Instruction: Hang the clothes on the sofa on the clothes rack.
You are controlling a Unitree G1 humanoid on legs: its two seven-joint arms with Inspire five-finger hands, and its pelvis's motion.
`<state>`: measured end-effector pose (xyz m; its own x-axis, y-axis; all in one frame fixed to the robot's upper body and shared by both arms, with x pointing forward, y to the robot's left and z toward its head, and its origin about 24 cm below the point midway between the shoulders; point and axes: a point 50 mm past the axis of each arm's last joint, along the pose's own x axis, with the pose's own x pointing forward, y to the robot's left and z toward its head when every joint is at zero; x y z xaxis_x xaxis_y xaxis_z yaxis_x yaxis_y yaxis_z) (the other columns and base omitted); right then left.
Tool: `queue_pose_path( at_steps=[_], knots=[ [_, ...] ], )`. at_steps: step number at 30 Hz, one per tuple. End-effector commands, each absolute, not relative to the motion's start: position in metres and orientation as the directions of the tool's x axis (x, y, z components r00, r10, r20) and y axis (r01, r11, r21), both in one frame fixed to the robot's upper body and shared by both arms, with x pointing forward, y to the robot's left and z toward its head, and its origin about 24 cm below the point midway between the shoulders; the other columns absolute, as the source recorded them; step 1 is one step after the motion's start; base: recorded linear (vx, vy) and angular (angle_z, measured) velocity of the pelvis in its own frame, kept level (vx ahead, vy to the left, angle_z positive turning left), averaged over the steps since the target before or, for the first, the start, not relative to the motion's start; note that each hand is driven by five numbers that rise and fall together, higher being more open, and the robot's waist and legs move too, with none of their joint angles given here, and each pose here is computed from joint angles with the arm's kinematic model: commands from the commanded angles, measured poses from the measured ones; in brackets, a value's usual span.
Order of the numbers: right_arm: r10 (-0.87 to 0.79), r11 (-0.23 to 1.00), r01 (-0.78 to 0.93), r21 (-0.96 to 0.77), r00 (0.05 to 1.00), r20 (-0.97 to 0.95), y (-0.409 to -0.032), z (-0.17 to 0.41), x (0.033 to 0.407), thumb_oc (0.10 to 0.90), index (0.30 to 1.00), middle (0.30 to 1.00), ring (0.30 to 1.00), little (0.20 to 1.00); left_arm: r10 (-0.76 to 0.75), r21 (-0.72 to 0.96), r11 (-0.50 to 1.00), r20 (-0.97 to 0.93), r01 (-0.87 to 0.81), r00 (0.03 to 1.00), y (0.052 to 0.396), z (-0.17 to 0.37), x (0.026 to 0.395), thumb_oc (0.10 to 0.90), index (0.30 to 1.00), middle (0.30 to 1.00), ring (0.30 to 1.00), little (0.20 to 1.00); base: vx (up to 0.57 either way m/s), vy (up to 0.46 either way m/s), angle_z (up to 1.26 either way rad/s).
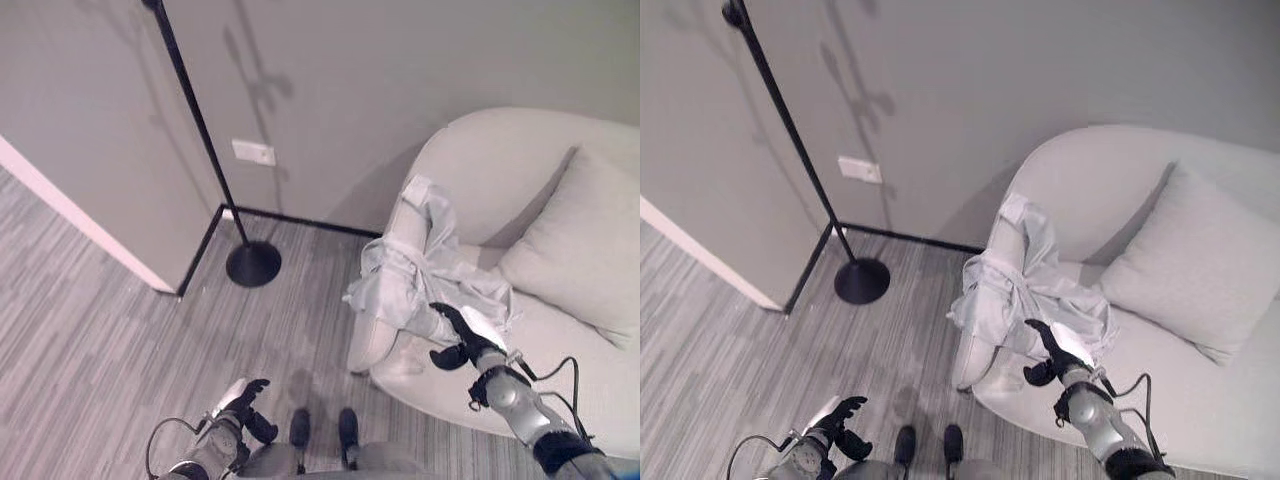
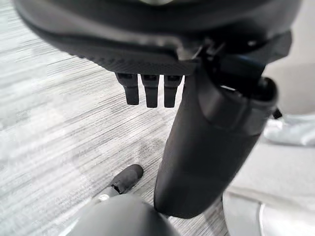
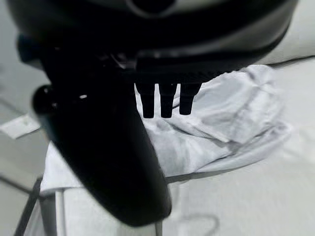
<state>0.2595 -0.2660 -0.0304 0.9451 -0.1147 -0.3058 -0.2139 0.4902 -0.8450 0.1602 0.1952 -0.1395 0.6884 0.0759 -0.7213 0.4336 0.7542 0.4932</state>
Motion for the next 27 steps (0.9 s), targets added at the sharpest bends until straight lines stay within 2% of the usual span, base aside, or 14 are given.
queue_pose_path(
  at_steps=[1, 2, 5, 10, 15, 20, 27],
  knots=[
    [-0.206, 0.444, 0.150, -0.883, 0.977, 0.062, -0.290, 0.049, 0.308, 0.800, 0.900, 0.900, 0.900, 0.900, 0.092, 0.433, 0.760, -0.810, 0.485, 0.579, 0.184, -0.159, 0.118, 0.800, 0.900, 0.900, 0.900, 0.900, -0.05, 0.063, 0.22],
    [-0.206, 0.444, 0.150, -0.883, 0.977, 0.062, -0.290, 0.049, 0.308, 0.800, 0.900, 0.900, 0.900, 0.900, 0.092, 0.433, 0.760, -0.810, 0.485, 0.580, 0.184, -0.159, 0.119, 0.800, 0.900, 0.900, 0.900, 0.900, -0.04, 0.083, 0.12],
    [-0.273, 0.449, 0.315, -0.837, 0.940, 0.207, -0.296, 0.074, 0.317, 0.800, 0.900, 0.900, 0.900, 0.900, 0.148, 0.456, 0.786, -0.794, 0.417, 0.590, 0.190, -0.158, 0.118, 0.800, 0.900, 0.900, 0.900, 0.900, -0.01, 0.058, 0.03],
    [-0.311, 0.530, 0.396, -0.750, 0.913, 0.263, -0.295, 0.086, 0.318, 0.800, 0.900, 0.900, 0.900, 0.900, 0.176, 0.476, 0.796, -0.773, 0.374, 0.610, 0.193, -0.155, 0.125, 0.800, 0.900, 0.900, 0.900, 0.900, 0.01, 0.001, 0.09],
    [-0.336, 0.618, 0.384, -0.687, 0.918, 0.210, -0.288, 0.077, 0.322, 0.800, 0.900, 0.900, 0.900, 0.900, 0.168, 0.479, 0.805, -0.750, 0.350, 0.640, 0.192, -0.151, 0.134, 0.800, 0.900, 0.900, 0.900, 0.900, 0.02, -0.021, 0.09],
    [-0.317, 0.668, 0.254, -0.699, 0.948, 0.042, -0.275, 0.048, 0.328, 0.800, 0.900, 0.900, 0.900, 0.900, 0.163, 0.476, 0.812, -0.740, 0.337, 0.653, 0.191, -0.150, 0.137, 0.800, 0.900, 0.900, 0.900, 0.900, 0.00, -0.008, 0.02],
    [-0.326, 0.702, 0.197, -0.684, 0.943, -0.063, -0.266, 0.036, 0.337, 0.800, 0.900, 0.900, 0.900, 0.900, 0.101, 0.532, 0.770, -0.647, 0.353, 0.755, 0.186, -0.136, 0.159, 0.800, 0.900, 0.900, 0.900, 0.900, -0.01, -0.013, 0.10]
  ],
)
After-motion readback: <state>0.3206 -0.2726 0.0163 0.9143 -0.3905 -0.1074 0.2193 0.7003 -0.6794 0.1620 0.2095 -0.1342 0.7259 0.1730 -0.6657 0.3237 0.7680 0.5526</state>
